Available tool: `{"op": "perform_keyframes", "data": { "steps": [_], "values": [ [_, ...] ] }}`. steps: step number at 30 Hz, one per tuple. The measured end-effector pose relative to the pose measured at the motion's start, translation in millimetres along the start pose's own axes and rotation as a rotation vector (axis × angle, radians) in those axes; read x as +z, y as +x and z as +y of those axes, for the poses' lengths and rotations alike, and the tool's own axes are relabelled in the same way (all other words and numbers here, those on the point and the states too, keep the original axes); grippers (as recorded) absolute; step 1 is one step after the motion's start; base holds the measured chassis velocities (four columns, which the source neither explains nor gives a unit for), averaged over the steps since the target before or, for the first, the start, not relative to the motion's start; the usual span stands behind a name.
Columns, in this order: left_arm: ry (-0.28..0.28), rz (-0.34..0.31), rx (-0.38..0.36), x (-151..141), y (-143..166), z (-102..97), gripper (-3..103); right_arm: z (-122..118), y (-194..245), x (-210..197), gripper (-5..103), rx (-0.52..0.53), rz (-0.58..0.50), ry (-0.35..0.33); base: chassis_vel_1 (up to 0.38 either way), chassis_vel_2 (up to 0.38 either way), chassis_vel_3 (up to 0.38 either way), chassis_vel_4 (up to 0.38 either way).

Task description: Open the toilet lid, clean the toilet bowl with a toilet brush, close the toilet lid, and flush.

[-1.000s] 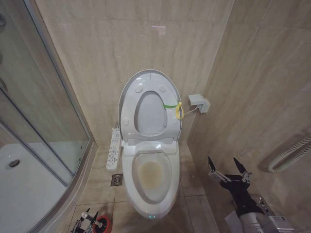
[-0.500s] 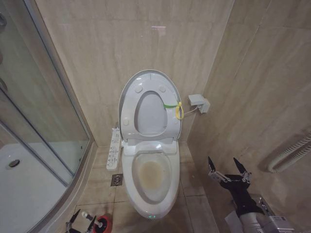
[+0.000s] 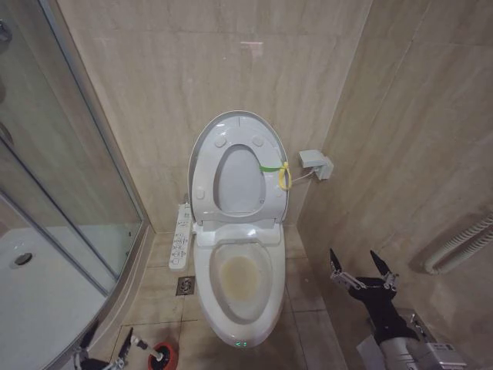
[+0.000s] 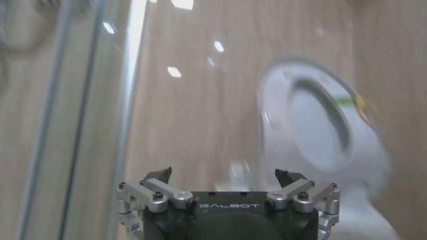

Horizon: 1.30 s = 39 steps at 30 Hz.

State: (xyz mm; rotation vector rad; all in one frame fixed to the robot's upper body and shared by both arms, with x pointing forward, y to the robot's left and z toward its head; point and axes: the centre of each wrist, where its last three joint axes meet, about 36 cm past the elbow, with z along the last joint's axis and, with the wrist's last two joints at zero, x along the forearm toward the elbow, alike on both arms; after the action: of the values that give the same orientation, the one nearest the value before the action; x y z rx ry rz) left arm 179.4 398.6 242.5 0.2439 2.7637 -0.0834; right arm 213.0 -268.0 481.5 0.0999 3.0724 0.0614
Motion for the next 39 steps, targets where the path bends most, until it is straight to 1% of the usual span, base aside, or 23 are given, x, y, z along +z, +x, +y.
{"op": "perform_keyframes", "data": {
  "steps": [1, 2, 3, 4, 5, 7, 8, 9, 10, 11, 12, 13, 14, 16, 17, 19, 20, 21, 24, 26, 28, 31, 39],
  "values": [
    [-0.003, -0.035, -0.041, -13, -12, -9.6, 100, 0, 0, 0, 100, 0.000, 0.000, 0.000, 0.000, 0.000, 0.000, 0.000],
    [-0.003, -0.035, -0.041, -13, -12, -9.6, 100, 0, 0, 0, 100, 0.000, 0.000, 0.000, 0.000, 0.000, 0.000, 0.000],
    [-0.010, -0.069, -0.080, -29, -27, -19.6, 100, 0, 0, 0, 100, 0.000, 0.000, 0.000, 0.000, 0.000, 0.000, 0.000],
    [-0.014, -0.083, -0.121, -45, -42, -29.5, 100, 0, 0, 0, 100, 0.000, 0.000, 0.000, 0.000, 0.000, 0.000, 0.000],
    [-0.017, -0.072, -0.172, -62, -54, -40.5, 100, 0, 0, 0, 100, 0.000, 0.000, 0.000, 0.000, 0.000, 0.000, 0.000],
    [-0.015, 0.003, -0.274, -90, -72, -62.1, 100, 0, 0, 0, 100, 0.000, 0.000, 0.000, 0.000, 0.000, 0.000, 0.000],
    [-0.015, 0.003, -0.274, -90, -72, -62.1, 100, 0, 0, 0, 100, 0.000, 0.000, 0.000, 0.000, 0.000, 0.000, 0.000],
    [-0.012, 0.064, -0.326, -108, -80, -74.8, 100, 0, 0, 0, 100, 0.000, 0.000, 0.000, 0.000, 0.000, 0.000, 0.000],
    [-0.009, 0.126, -0.352, -126, -88, -88.3, 100, 0, 0, 0, 100, 0.000, 0.000, 0.000, 0.000, 0.000, 0.000, 0.000],
    [-0.018, 0.166, -0.352, -140, -93, -96.9, 100, 0, 0, 0, 100, 0.000, 0.000, 0.000, 0.000, 0.000, 0.000, 0.000],
    [-0.018, 0.166, -0.352, -140, -93, -96.9, 100, 0, 0, 0, 100, 0.000, 0.000, 0.000, 0.000, 0.000, 0.000, 0.000],
    [-0.042, 0.207, -0.338, -155, -97, -105.2, 100, 0, 0, 0, 100, 0.000, 0.000, 0.000, 0.000, 0.000, 0.000, 0.000],
    [-0.053, 0.227, -0.326, -165, -100, -111.2, 100, 0, 0, 0, 100, 0.000, 0.000, 0.000, 0.000, 0.000, 0.000, 0.000],
    [-0.067, 0.306, -0.297, -190, -104, -126.8, 100, 0, 0, 0, 100, 0.000, 0.000, 0.000, 0.000, 0.000, 0.000, 0.000],
    [-0.067, 0.306, -0.297, -190, -104, -126.8, 100, 0, 0, 0, 100, 0.000, 0.000, 0.000, 0.000, 0.000, 0.000, 0.000],
    [-0.087, 0.381, -0.267, -205, -103, -135.3, 100, 0, 0, 0, 100, 0.000, 0.000, 0.000, 0.000, 0.000, 0.000, 0.000],
    [-0.097, 0.410, -0.253, -210, -103, -137.0, 102, 0, 0, 0, 100, 0.000, 0.000, 0.000, 0.000, 0.000, 0.000, 0.000],
    [-0.097, 0.410, -0.253, -210, -103, -137.0, 102, 0, 0, 0, 100, 0.000, 0.000, 0.000, 0.000, 0.000, 0.000, 0.000],
    [-0.096, 0.471, -0.221, -221, -105, -141.3, 102, 0, 0, 0, 100, 0.000, 0.000, 0.000, 0.000, 0.000, 0.000, 0.000],
    [-0.102, 0.478, -0.214, -223, -105, -142.0, 102, 0, 0, 0, 100, 0.000, 0.000, 0.000, 0.000, 0.000, 0.000, 0.000],
    [-0.144, 0.465, -0.195, -226, -105, -142.2, 102, 0, 0, 0, 100, 0.000, 0.000, 0.000, 0.000, 0.000, 0.000, 0.000],
    [-0.163, 0.460, -0.193, -226, -102, -142.8, 100, 0, 0, 0, 100, 0.000, 0.000, 0.000, 0.000, 0.000, 0.000, 0.000],
    [-0.163, 0.445, -0.188, -223, -101, -145.5, 100, 0, 0, 0, 100, 0.000, 0.000, 0.000, 0.000, 0.000, 0.000, 0.000]
  ]
}}
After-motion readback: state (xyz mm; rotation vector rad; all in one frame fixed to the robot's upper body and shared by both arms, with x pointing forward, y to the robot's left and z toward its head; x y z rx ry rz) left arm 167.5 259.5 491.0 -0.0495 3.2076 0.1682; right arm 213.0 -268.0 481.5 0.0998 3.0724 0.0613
